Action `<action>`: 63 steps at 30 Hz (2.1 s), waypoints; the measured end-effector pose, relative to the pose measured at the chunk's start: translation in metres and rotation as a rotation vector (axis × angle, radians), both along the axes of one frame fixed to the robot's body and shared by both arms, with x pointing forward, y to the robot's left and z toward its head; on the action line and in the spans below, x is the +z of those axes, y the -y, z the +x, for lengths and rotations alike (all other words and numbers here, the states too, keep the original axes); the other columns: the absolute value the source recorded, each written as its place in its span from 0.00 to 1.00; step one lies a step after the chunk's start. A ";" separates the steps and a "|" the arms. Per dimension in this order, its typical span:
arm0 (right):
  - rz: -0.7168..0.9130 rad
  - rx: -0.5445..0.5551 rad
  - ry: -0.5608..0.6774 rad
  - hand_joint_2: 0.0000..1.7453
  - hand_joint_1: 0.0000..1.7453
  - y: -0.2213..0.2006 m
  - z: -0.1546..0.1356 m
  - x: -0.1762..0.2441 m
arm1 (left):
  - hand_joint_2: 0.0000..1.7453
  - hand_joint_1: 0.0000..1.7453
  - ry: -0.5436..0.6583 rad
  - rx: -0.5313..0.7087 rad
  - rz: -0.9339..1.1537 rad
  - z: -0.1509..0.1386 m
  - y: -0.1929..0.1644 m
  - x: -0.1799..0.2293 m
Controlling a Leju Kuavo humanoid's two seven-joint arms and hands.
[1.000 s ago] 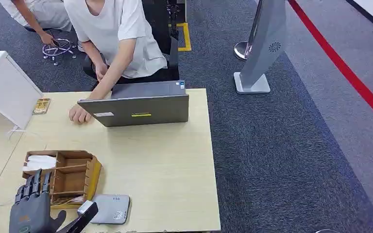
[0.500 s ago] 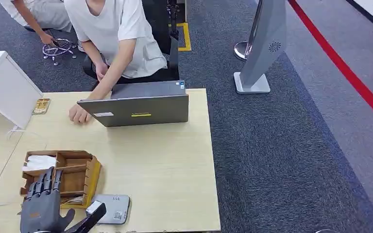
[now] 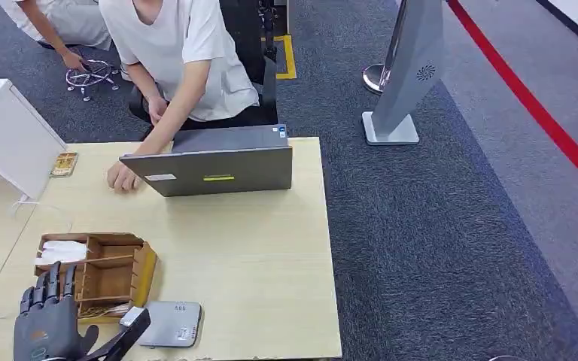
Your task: Pass the card to the sensor for recognition and then transmit it.
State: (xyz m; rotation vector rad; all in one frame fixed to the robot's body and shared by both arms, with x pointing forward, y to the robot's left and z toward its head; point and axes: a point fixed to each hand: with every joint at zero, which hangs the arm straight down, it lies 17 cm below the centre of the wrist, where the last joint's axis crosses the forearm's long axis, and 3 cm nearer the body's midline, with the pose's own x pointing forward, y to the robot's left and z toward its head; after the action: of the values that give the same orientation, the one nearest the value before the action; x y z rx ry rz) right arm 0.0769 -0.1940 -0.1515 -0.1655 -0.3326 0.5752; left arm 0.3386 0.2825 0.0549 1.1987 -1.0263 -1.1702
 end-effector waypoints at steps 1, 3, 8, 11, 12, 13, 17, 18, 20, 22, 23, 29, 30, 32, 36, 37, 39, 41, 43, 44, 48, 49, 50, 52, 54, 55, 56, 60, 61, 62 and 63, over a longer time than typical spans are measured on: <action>0.000 0.000 0.000 1.00 0.00 0.000 0.000 0.000 | 1.00 0.00 0.000 -0.003 0.001 0.000 0.000 0.000; 0.000 0.000 0.000 1.00 0.00 0.000 0.000 0.000 | 1.00 0.00 0.000 -0.004 0.002 0.000 0.000 0.000; 0.000 0.001 -0.002 1.00 0.00 0.000 0.000 0.000 | 1.00 0.00 -0.009 -0.019 0.003 0.000 0.002 -0.002; 0.000 0.001 -0.003 1.00 0.00 0.000 0.000 0.000 | 1.00 0.01 -0.017 -0.027 0.004 -0.001 0.003 -0.003; 0.000 0.001 -0.003 1.00 0.00 0.000 0.000 0.000 | 1.00 0.01 -0.020 -0.032 0.004 -0.001 0.004 -0.004; 0.000 0.001 -0.003 1.00 0.00 0.000 0.000 0.000 | 1.00 0.01 -0.021 -0.034 0.004 -0.001 0.004 -0.004; 0.000 0.001 -0.003 1.00 0.00 0.000 0.000 0.000 | 1.00 0.49 -0.022 -0.035 0.004 -0.001 0.005 -0.004; 0.000 0.001 -0.003 1.00 0.00 0.000 0.000 0.000 | 1.00 1.00 -0.023 -0.035 0.004 -0.001 0.005 -0.005; 0.000 0.002 -0.004 1.00 0.00 0.000 0.000 0.000 | 1.00 1.00 -0.026 -0.039 0.004 -0.001 0.005 -0.005; -0.001 0.003 -0.004 1.00 0.00 0.000 0.000 0.000 | 1.00 1.00 -0.048 -0.060 -0.003 -0.002 0.010 -0.009; -0.001 0.003 -0.004 1.00 0.00 0.000 0.000 0.000 | 1.00 1.00 -0.056 -0.066 -0.009 -0.003 0.011 -0.011; 0.000 0.008 -0.009 1.00 0.00 0.001 -0.001 -0.001 | 1.00 1.00 -0.068 -0.080 -0.040 -0.005 0.016 -0.014; 0.001 0.010 -0.010 1.00 0.00 0.000 -0.001 -0.001 | 1.00 1.00 -0.068 -0.076 -0.042 -0.005 0.016 -0.014; 0.001 0.009 -0.010 1.00 0.00 0.001 -0.001 -0.001 | 1.00 1.00 -0.068 -0.070 -0.048 -0.005 0.015 -0.014; -0.003 0.006 -0.012 1.00 0.00 0.003 -0.001 -0.001 | 1.00 1.00 -0.070 -0.070 -0.061 -0.004 0.016 -0.014; -0.003 0.005 -0.012 1.00 0.00 0.003 -0.001 -0.001 | 1.00 1.00 -0.070 -0.067 -0.064 -0.004 0.015 -0.014; -0.004 0.004 -0.012 1.00 0.00 0.004 -0.001 -0.001 | 1.00 1.00 -0.068 -0.065 -0.067 -0.004 0.015 -0.014; -0.005 0.003 -0.013 1.00 0.00 0.004 -0.001 -0.001 | 1.00 1.00 -0.063 -0.062 -0.069 -0.003 0.013 -0.013; -0.008 0.008 -0.013 1.00 0.00 0.005 -0.002 -0.002 | 1.00 1.00 -0.062 -0.059 -0.073 -0.003 0.012 -0.013; -0.010 0.010 -0.013 1.00 0.00 0.005 -0.002 -0.002 | 1.00 1.00 -0.060 -0.056 -0.075 -0.003 0.011 -0.012; -0.016 0.012 -0.011 1.00 0.00 0.006 -0.002 -0.002 | 1.00 1.00 -0.042 -0.040 -0.073 -0.002 0.008 -0.009; -0.016 0.012 -0.011 1.00 0.00 0.006 -0.002 -0.002 | 1.00 1.00 -0.042 -0.040 -0.073 -0.002 0.008 -0.008; -0.016 0.012 -0.012 1.00 0.00 0.006 -0.002 -0.002 | 1.00 1.00 -0.041 -0.040 -0.073 -0.002 0.008 -0.007; -0.016 0.011 -0.012 1.00 0.00 0.006 -0.002 -0.002 | 1.00 1.00 -0.033 -0.038 -0.074 -0.002 0.007 -0.003; -0.016 0.011 -0.012 1.00 0.00 0.006 -0.002 -0.002 | 1.00 1.00 -0.026 -0.039 -0.075 -0.002 0.008 0.000; -0.016 0.011 -0.012 1.00 0.00 0.006 -0.002 -0.002 | 1.00 1.00 -0.016 -0.050 -0.078 -0.001 0.010 0.004; -0.016 0.011 -0.012 1.00 0.00 0.006 -0.002 -0.002 | 1.00 1.00 -0.003 -0.065 -0.082 -0.001 0.013 0.009; -0.015 0.009 -0.013 1.00 0.00 0.006 -0.003 -0.002 | 1.00 1.00 0.072 -0.112 -0.099 0.004 0.025 0.047; -0.014 0.008 -0.013 1.00 0.00 0.007 -0.003 -0.002 | 1.00 1.00 0.092 -0.124 -0.103 0.004 0.030 0.058; -0.015 0.007 -0.015 1.00 0.00 0.007 -0.004 -0.002 | 1.00 1.00 0.120 -0.141 -0.110 0.005 0.037 0.073; -0.016 0.006 -0.018 1.00 0.00 0.007 -0.005 -0.002 | 1.00 1.00 0.140 -0.159 -0.117 0.005 0.044 0.085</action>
State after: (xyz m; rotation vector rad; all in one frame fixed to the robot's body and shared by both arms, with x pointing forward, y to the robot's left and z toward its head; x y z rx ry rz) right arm 0.0720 -0.2012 -0.1535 -0.1748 -0.3116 0.5847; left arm 0.3431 0.2390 0.1400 1.1352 -1.2978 -1.1432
